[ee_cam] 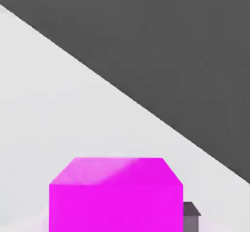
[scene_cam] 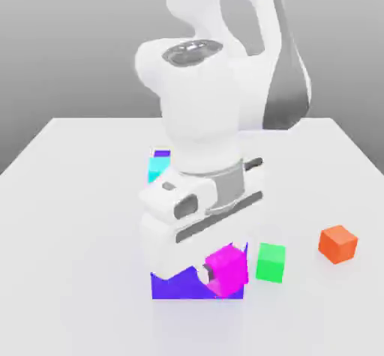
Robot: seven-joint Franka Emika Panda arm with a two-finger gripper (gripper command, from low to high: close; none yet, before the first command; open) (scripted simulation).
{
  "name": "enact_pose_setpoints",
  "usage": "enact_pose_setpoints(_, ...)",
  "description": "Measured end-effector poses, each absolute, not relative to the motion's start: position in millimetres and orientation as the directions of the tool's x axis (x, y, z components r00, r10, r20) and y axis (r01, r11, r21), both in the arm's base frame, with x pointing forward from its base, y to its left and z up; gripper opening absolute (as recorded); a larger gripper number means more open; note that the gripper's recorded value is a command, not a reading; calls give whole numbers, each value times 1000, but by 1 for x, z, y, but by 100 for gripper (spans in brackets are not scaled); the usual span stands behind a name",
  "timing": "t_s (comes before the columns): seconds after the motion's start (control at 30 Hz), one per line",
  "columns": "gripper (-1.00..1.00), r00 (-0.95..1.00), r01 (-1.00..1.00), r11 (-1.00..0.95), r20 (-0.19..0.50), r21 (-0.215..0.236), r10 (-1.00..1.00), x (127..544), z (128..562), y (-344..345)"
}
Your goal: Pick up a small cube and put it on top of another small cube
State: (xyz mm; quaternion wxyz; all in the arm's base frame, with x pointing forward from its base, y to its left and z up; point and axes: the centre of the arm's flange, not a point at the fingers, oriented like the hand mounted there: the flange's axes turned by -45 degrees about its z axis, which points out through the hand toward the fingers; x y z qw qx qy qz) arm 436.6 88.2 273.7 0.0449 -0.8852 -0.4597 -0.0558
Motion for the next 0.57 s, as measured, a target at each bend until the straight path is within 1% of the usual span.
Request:
enact_pose_setpoints(0.07, -100, 406, 913, -408, 116, -9, 906, 409, 271, 112)
enact_pose_setpoints(0.17, -100, 157, 987, -159, 73, 10, 985, 366, 264, 135)
enact_pose_setpoints(0.27, -100, -80, 997, 80, 16, 2, 997, 323, 238, 150)
enact_pose_setpoints(0.33, -100, -130, 992, 130, 6, -1, 992, 315, 220, 154)
enact_pose_setpoints(0.47, -100, -145, 989, 145, 1, -2, 989, 311, 184, 154)
enact_pose_setpoints(0.5, 100, -145, 989, 145, 0, -2, 989, 310, 179, 153)
enact_pose_setpoints(0.57, 100, -145, 989, 145, 0, -2, 989, 310, 179, 153)
